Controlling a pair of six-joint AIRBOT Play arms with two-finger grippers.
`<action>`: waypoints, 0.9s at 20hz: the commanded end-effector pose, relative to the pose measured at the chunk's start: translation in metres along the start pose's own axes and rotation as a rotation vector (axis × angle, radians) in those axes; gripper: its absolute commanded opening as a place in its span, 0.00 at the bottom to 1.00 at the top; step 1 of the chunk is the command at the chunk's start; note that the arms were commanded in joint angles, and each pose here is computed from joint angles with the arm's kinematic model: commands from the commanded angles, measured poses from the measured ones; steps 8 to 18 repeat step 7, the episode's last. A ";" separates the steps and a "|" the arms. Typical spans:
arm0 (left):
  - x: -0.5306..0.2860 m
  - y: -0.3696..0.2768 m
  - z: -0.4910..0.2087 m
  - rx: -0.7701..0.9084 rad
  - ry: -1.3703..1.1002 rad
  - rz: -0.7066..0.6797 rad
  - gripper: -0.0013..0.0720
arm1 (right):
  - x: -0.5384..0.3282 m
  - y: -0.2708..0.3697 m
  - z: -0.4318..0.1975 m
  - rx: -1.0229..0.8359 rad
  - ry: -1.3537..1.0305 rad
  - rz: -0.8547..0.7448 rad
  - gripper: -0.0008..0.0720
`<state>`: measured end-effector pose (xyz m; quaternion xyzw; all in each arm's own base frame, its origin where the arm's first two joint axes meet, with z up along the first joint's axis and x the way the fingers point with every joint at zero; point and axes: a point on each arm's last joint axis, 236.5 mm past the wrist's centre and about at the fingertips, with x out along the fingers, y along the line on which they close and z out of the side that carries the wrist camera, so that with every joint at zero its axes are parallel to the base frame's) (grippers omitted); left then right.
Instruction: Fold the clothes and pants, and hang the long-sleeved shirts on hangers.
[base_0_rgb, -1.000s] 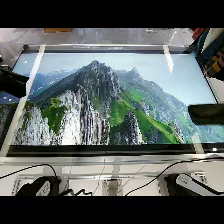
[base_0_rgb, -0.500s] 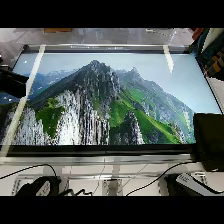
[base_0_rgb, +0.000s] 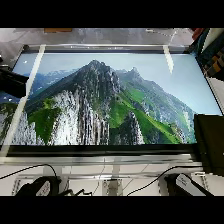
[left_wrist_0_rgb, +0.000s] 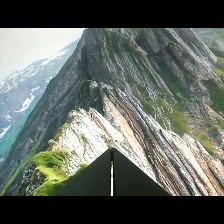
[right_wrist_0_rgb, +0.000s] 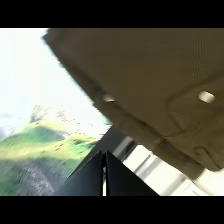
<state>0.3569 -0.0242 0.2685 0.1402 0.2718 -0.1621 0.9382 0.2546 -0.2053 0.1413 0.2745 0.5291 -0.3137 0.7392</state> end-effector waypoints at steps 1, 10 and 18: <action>0.000 0.000 0.000 0.000 -0.001 0.002 0.04 | -0.008 0.070 -0.016 -0.224 -0.027 0.066 0.06; 0.000 0.000 0.000 0.000 -0.001 0.002 0.04 | -0.029 0.215 -0.070 -0.652 -0.152 0.277 0.06; 0.000 0.000 0.000 0.000 -0.001 0.002 0.04 | -0.029 0.215 -0.070 -0.652 -0.152 0.277 0.06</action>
